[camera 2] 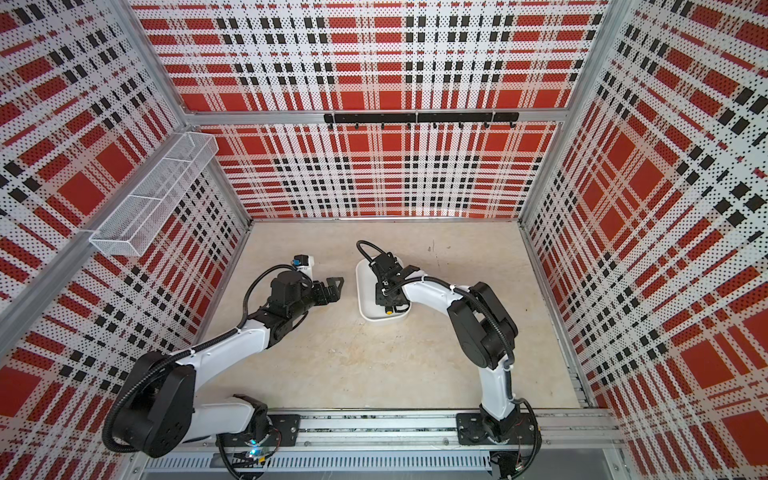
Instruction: Put the screwdriver in the bin
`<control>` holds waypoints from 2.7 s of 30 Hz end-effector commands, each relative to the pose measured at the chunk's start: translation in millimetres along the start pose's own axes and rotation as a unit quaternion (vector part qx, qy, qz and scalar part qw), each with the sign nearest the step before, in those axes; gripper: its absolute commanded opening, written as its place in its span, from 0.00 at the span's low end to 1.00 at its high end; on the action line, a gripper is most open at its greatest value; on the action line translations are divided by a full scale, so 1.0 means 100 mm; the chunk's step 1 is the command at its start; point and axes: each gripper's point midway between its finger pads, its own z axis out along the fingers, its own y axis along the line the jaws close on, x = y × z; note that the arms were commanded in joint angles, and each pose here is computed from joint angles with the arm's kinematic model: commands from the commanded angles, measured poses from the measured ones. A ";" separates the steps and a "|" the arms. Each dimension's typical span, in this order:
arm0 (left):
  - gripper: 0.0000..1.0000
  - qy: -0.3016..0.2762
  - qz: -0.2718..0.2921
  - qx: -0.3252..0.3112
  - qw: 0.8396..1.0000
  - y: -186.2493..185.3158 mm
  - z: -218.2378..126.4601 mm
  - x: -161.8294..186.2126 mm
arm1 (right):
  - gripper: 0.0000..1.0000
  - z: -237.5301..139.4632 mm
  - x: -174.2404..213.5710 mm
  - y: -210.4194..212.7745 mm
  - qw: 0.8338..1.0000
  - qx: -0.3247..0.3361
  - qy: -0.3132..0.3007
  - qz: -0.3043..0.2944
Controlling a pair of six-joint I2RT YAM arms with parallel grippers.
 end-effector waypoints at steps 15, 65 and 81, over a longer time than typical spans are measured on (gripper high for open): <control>0.98 -0.002 0.001 0.007 1.000 -0.01 -0.01 -0.03 | 0.32 -0.03 -0.03 0.04 1.000 0.006 -0.006 -0.011; 0.98 -0.133 0.039 -0.030 0.990 0.13 -0.32 -0.88 | 0.43 -2.07 -0.83 -2.17 0.918 0.067 -0.389 0.015; 0.98 -0.230 0.086 -0.099 0.964 0.46 -0.66 -1.33 | 0.43 -1.48 -0.82 -2.58 0.894 0.087 -0.440 -0.011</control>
